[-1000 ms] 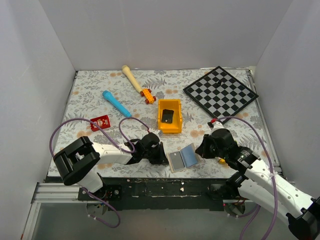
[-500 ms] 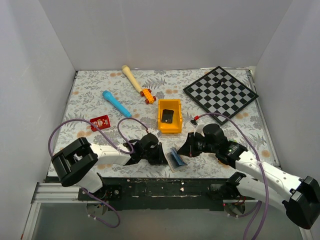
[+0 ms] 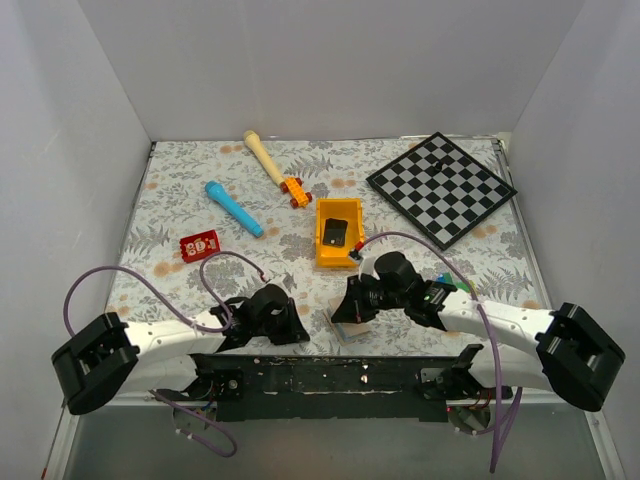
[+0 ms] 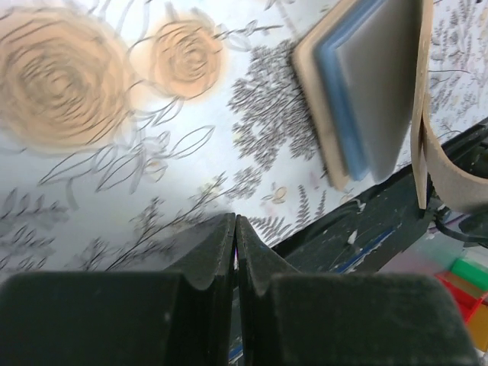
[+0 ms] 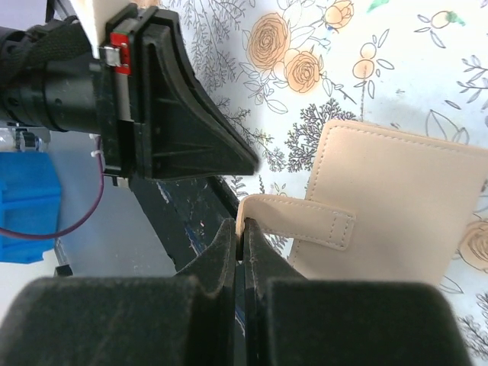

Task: Put the credit cards into the card holder
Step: Close the card holder at the center of the board.

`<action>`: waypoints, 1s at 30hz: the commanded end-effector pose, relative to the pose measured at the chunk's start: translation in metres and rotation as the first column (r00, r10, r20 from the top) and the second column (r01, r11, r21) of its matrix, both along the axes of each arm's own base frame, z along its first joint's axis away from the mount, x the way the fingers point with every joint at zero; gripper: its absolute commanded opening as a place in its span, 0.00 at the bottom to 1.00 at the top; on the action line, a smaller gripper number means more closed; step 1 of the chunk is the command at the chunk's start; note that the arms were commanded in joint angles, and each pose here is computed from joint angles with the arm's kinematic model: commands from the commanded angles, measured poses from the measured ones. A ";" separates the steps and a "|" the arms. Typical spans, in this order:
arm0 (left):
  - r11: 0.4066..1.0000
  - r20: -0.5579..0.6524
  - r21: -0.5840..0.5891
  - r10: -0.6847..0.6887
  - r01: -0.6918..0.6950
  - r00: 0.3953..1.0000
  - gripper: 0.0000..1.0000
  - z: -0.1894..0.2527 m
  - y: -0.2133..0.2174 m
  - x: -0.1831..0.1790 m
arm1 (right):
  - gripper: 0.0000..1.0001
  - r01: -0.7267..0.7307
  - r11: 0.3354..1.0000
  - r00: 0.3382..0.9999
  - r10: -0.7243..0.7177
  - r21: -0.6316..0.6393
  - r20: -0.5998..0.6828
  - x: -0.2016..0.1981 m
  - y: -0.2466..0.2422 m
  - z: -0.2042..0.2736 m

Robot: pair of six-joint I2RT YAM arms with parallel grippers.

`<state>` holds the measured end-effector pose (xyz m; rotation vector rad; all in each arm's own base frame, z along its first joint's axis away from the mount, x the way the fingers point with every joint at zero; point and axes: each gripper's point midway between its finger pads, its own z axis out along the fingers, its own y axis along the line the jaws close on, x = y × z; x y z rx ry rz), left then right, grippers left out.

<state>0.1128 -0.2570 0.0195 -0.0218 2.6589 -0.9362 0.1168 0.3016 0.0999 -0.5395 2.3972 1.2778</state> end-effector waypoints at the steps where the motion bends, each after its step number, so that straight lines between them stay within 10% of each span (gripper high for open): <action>1: 0.996 0.007 0.037 0.076 -0.076 0.997 0.03 -0.002 0.022 -0.002 | 0.01 -0.040 0.997 0.999 0.038 0.070 0.028 0.000 0.021 0.010; 15: 0.991 0.036 0.036 0.130 -0.131 0.991 0.03 0.005 0.029 0.005 | 0.08 -0.094 0.995 0.993 0.092 -0.021 -0.075 -0.016 0.032 -0.039; 25: 0.990 0.054 0.036 0.136 -0.138 0.989 0.04 0.009 0.030 0.007 | 0.59 -0.118 0.993 0.993 0.118 0.017 -0.008 -0.014 0.039 -0.010; 30: 0.990 0.075 0.037 0.131 -0.134 0.989 0.05 0.013 0.027 0.012 | 0.66 -0.156 0.984 0.986 0.149 0.085 0.074 -0.015 0.042 0.032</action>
